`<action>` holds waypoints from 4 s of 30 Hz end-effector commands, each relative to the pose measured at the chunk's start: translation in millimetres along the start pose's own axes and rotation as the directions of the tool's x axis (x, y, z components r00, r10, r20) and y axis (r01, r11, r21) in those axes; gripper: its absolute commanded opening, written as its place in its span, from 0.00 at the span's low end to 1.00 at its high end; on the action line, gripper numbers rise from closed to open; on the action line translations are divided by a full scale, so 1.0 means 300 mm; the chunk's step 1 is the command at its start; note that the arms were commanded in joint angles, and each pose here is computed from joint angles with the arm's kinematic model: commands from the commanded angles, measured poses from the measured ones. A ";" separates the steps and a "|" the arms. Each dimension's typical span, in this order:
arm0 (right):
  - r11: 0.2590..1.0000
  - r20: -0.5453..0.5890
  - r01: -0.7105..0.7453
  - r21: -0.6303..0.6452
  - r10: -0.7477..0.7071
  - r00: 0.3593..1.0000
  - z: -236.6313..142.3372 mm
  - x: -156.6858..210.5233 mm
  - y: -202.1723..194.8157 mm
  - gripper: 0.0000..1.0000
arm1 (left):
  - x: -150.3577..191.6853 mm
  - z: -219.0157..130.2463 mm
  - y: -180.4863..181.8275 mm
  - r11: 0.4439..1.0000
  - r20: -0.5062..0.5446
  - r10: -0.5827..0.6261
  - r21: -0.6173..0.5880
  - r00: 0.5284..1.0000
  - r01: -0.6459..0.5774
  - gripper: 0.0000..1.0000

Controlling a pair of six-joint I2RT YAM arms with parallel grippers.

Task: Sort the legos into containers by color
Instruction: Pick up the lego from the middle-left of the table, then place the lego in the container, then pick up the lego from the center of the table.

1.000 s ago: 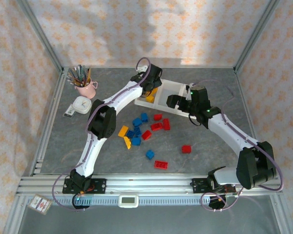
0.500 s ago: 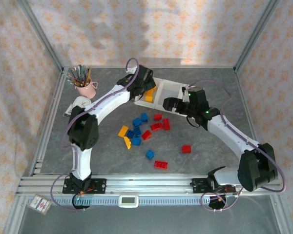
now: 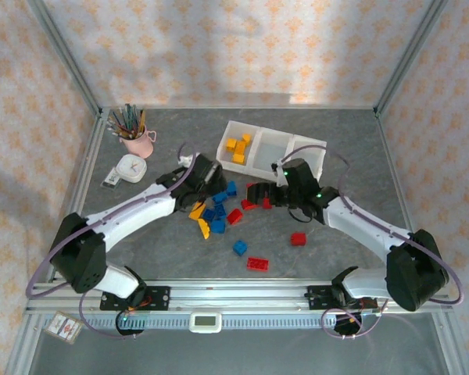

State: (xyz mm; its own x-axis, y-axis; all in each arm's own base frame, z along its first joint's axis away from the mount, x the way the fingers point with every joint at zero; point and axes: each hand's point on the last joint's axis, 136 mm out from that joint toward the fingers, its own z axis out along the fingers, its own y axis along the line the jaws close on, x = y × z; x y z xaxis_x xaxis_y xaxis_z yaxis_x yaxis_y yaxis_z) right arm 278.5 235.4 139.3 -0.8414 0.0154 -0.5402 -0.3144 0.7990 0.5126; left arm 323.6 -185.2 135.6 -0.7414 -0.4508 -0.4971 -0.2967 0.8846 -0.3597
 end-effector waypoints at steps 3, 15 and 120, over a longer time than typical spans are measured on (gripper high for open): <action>0.998 -0.022 0.041 -0.043 -0.042 0.999 0.004 0.076 0.055 1.00 | 0.131 -0.029 0.148 0.995 -0.048 -0.026 -0.093 0.999 0.022 0.79; 0.999 -0.046 0.024 -0.036 -0.025 0.999 0.044 0.145 0.057 1.00 | 0.283 0.018 0.261 0.989 -0.128 -0.024 -0.151 0.992 0.005 0.67; 0.999 0.030 0.040 0.036 -0.041 0.999 0.014 -0.016 0.048 1.00 | -0.065 -0.022 0.146 0.992 0.054 0.110 -0.064 0.992 -0.106 0.58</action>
State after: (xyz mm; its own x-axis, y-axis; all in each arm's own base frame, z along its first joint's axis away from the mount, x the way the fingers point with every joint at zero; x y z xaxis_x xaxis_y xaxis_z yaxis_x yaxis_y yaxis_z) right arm 287.8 249.1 158.7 -0.8011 0.0031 -0.5985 -0.3521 0.8061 0.4756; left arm 339.8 -148.1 146.2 -0.7257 -0.3295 -0.6040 -0.2092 0.9420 -0.2625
